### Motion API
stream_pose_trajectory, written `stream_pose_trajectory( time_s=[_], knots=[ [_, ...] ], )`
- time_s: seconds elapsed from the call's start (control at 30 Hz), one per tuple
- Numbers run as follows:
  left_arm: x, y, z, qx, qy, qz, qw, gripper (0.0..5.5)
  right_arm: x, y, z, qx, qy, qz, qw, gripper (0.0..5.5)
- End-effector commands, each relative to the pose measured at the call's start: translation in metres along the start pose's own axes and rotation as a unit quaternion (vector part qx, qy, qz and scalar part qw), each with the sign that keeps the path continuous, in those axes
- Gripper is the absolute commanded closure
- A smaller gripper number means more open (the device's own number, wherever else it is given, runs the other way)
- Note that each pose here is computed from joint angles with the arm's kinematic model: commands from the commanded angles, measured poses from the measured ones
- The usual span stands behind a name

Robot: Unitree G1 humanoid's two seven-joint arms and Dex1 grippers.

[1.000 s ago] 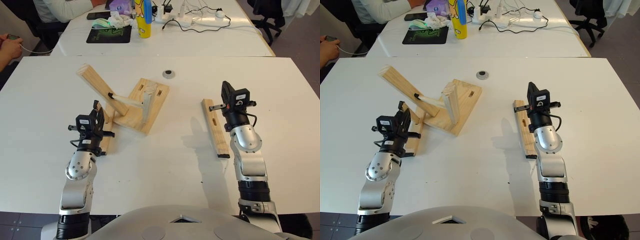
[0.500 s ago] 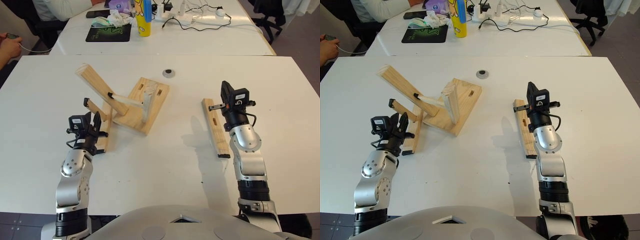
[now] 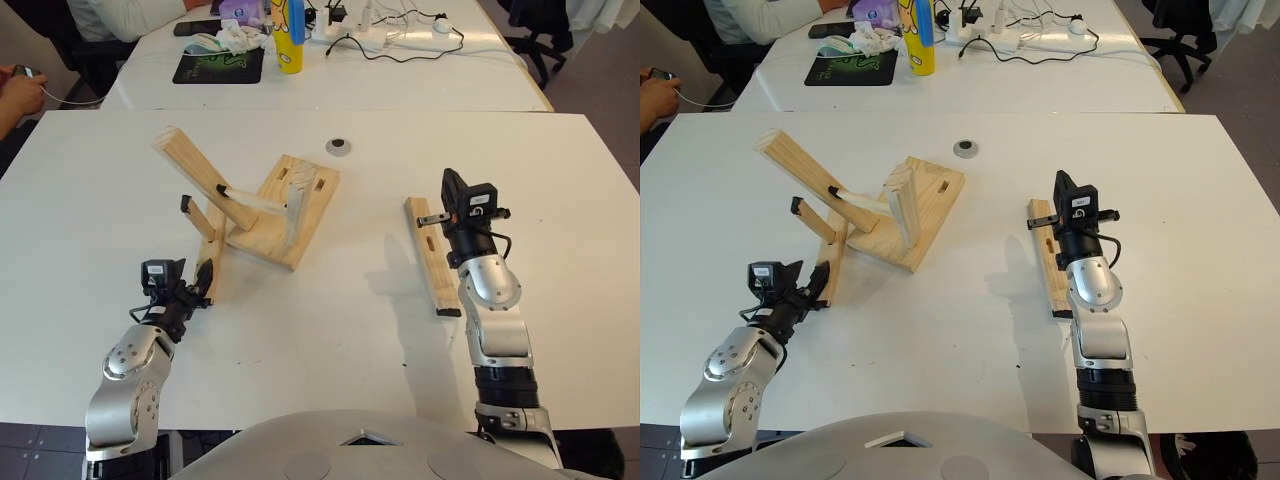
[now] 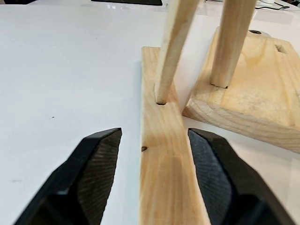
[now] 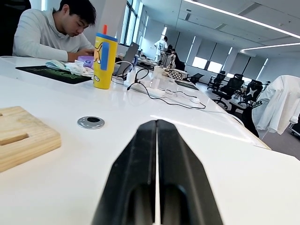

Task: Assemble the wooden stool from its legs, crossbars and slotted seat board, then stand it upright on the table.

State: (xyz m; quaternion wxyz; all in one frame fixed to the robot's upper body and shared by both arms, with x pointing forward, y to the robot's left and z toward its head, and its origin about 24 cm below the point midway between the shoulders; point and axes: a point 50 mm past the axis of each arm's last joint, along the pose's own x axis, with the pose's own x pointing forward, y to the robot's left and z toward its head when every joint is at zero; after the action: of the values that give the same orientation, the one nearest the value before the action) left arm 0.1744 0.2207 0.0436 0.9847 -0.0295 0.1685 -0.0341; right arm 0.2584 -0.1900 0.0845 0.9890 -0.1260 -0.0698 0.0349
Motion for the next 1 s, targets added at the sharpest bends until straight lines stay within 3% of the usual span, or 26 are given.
stream_pose_trajectory(
  time_s=[0.03, 0.53, 0.63, 0.77, 1.0],
  knots=[
    [0.001, 0.000, 0.003, 0.005, 0.020, -0.017, 1.000, 2.89, -0.002, 0.002, 0.003, -0.004, -0.004, -0.005, 1.000, 5.50],
    [-0.003, 0.004, -0.021, 0.057, 0.102, -0.004, 0.993, 2.89, -0.003, 0.003, 0.003, -0.005, -0.003, -0.003, 1.000, 5.50],
    [-0.003, 0.006, -0.021, 0.064, 0.098, 0.003, 0.993, 2.89, -0.002, 0.003, 0.003, -0.006, -0.003, -0.003, 1.000, 5.50],
    [-0.001, 0.006, -0.014, 0.088, 0.071, 0.009, 0.994, 3.44, -0.002, 0.003, 0.003, -0.007, -0.003, 0.000, 1.000, 5.50],
    [0.004, 0.012, -0.006, 0.085, 0.045, 0.032, 0.995, 3.45, 0.000, 0.002, 0.004, -0.009, -0.005, 0.001, 1.000, 5.50]
  ],
)
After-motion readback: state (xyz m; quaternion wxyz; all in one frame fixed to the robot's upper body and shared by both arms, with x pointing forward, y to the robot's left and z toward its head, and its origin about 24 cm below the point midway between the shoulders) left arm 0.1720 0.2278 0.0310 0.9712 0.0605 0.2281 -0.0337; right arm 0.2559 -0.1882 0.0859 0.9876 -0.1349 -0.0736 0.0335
